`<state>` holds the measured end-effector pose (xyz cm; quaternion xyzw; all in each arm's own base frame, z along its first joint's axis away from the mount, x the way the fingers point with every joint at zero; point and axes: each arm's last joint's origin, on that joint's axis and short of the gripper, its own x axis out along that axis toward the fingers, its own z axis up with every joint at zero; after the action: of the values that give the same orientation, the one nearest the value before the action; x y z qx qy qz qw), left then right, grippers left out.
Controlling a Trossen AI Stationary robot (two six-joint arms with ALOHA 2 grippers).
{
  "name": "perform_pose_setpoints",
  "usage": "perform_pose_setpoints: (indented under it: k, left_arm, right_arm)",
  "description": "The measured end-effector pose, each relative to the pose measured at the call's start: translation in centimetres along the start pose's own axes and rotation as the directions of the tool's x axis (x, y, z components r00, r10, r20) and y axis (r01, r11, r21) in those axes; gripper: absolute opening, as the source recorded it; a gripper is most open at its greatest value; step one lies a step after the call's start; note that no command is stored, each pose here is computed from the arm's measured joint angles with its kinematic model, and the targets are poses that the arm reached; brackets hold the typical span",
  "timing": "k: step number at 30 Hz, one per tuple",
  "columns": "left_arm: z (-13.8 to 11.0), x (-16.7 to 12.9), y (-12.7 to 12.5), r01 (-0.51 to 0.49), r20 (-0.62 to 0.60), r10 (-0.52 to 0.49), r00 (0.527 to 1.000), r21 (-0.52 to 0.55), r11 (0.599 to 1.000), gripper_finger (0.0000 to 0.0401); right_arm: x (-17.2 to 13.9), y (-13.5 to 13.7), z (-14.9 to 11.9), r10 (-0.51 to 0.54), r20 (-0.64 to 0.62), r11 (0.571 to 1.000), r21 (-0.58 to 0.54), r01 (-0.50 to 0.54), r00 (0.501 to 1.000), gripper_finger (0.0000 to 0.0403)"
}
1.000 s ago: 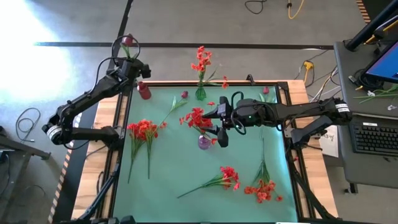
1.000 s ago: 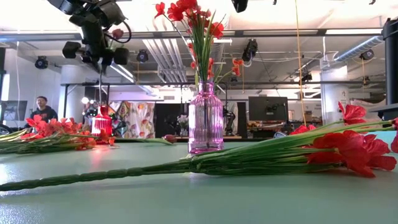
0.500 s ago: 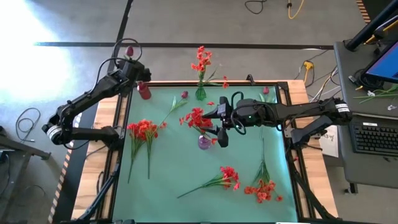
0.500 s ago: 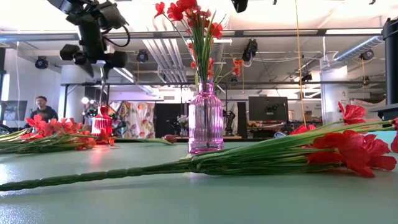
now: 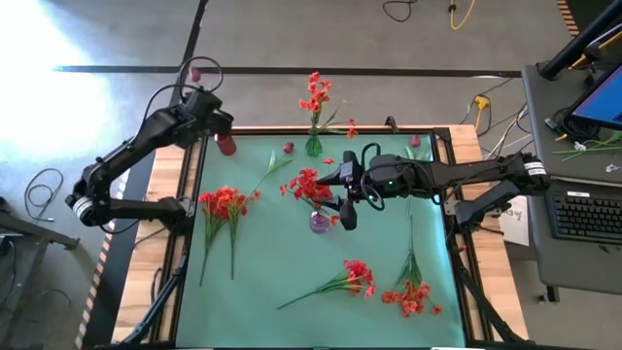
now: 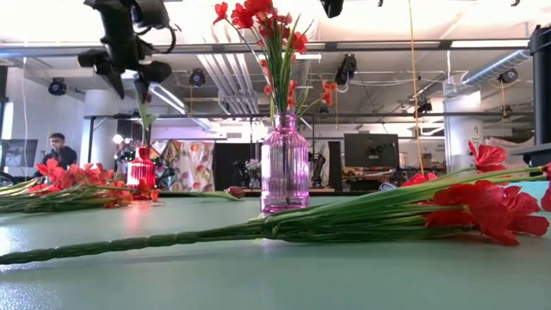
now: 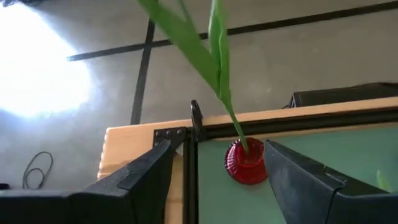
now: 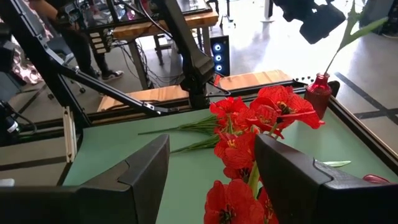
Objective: Sort flowers into vase by color
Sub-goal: Put the right pink flower into the red vase
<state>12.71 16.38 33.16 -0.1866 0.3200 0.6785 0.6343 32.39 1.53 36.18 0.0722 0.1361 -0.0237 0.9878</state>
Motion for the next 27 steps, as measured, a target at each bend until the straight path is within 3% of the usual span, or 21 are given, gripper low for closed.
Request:
perform_pose_setpoints:
  k: [9,13,21,27]
  left_arm:
    - [1.5,-4.2,0.6,0.068,-0.004,-0.068,0.998,0.068,0.995,0.0236]
    - [1.0,-6.9,-0.2,0.175,0.032,-0.180,0.983,0.122,0.977,0.0236]
    - [-3.3,-12.0,-2.5,0.436,0.023,-0.461,0.887,0.283,0.854,0.0236]
    - [-7.8,-13.9,-2.9,0.524,-0.104,-0.528,0.843,0.386,0.760,0.0236]
  right_arm:
    - [-0.1,0.0,0.1,0.000,-0.006,1.000,-0.001,0.000,1.000,0.0228]
    - [-1.6,0.4,0.8,0.004,-0.038,1.000,-0.010,-0.005,0.999,0.0228]
    - [-5.1,0.8,1.6,0.013,-0.088,1.000,0.029,-0.011,0.996,0.0228]
    - [-6.0,2.2,0.2,0.046,-0.224,0.995,0.098,-0.025,0.973,0.0228]
